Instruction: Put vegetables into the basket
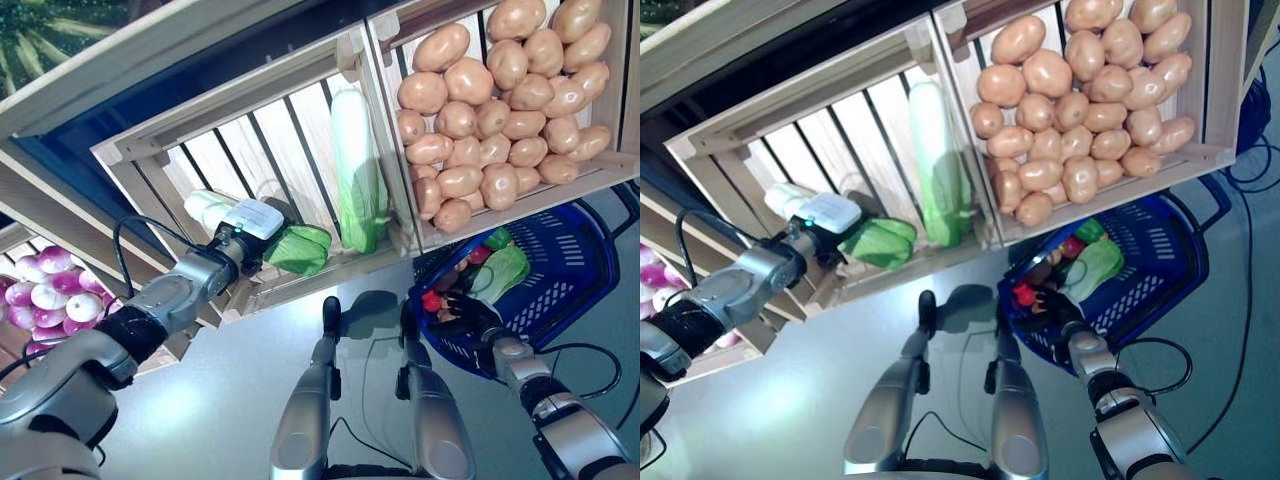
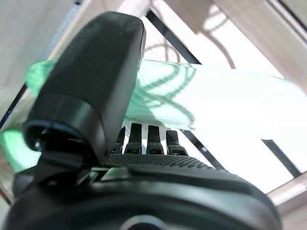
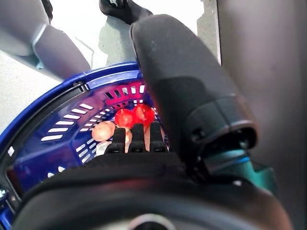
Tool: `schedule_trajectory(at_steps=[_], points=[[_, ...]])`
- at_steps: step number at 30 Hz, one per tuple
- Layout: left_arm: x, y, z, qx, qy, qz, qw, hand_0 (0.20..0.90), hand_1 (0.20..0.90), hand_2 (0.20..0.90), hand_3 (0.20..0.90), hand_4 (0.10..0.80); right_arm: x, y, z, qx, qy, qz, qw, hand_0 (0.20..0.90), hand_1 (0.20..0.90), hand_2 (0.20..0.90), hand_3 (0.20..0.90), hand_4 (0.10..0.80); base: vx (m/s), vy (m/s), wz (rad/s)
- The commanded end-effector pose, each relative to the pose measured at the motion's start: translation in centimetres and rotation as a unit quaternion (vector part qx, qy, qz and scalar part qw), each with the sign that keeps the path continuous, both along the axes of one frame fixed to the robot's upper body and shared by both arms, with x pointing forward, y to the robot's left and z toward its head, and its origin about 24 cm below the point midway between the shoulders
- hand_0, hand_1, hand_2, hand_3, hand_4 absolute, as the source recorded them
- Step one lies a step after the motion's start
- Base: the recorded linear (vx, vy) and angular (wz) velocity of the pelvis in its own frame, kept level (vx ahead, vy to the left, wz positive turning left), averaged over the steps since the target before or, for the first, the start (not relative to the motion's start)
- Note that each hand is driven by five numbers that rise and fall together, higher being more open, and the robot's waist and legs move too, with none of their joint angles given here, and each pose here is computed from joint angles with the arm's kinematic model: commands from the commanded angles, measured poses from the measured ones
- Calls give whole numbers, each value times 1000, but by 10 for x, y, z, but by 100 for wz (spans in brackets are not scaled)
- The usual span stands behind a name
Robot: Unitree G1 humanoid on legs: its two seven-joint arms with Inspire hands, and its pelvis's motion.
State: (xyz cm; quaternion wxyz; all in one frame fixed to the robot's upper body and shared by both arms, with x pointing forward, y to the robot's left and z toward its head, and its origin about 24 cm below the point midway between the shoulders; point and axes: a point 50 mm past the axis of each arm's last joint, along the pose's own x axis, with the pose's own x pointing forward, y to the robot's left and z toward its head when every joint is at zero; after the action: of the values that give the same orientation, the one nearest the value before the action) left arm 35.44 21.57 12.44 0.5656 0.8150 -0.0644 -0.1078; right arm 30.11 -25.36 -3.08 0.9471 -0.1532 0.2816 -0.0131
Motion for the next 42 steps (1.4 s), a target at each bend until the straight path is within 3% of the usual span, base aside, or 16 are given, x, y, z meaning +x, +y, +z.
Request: schedule_trajectory(at_steps=[1,9,15,21,22,23,42], points=[[12,13,48,5,-174,17,985,900,900,900,900,800,9,5,10,9,-25,2,1000,900,900,900,900,800,-19,-36,-3],[12,27,10,-60,-288,49,954,900,900,900,900,800,23,21,24,26,-60,9,998,900,900,900,900,800,-14,-40,1],[8,24,-18,-98,-311,87,941,900,900,900,900,800,26,35,27,21,-67,30,997,900,900,900,900,800,-1,0,-1],[9,24,-17,-124,-344,110,924,900,900,900,900,800,27,41,27,23,-67,33,997,900,900,900,900,800,2,3,-1],[10,25,-16,-128,-348,112,922,526,526,526,526,551,27,41,26,22,-67,35,997,900,900,900,900,800,3,8,-6],[10,25,-15,-131,-355,114,919,300,300,300,300,400,27,42,26,22,-67,37,997,900,900,900,900,800,3,2,-7],[6,45,-1,-214,-413,148,873,300,300,300,300,400,24,55,22,35,-83,48,995,900,900,900,900,800,-2,-4,-1]])
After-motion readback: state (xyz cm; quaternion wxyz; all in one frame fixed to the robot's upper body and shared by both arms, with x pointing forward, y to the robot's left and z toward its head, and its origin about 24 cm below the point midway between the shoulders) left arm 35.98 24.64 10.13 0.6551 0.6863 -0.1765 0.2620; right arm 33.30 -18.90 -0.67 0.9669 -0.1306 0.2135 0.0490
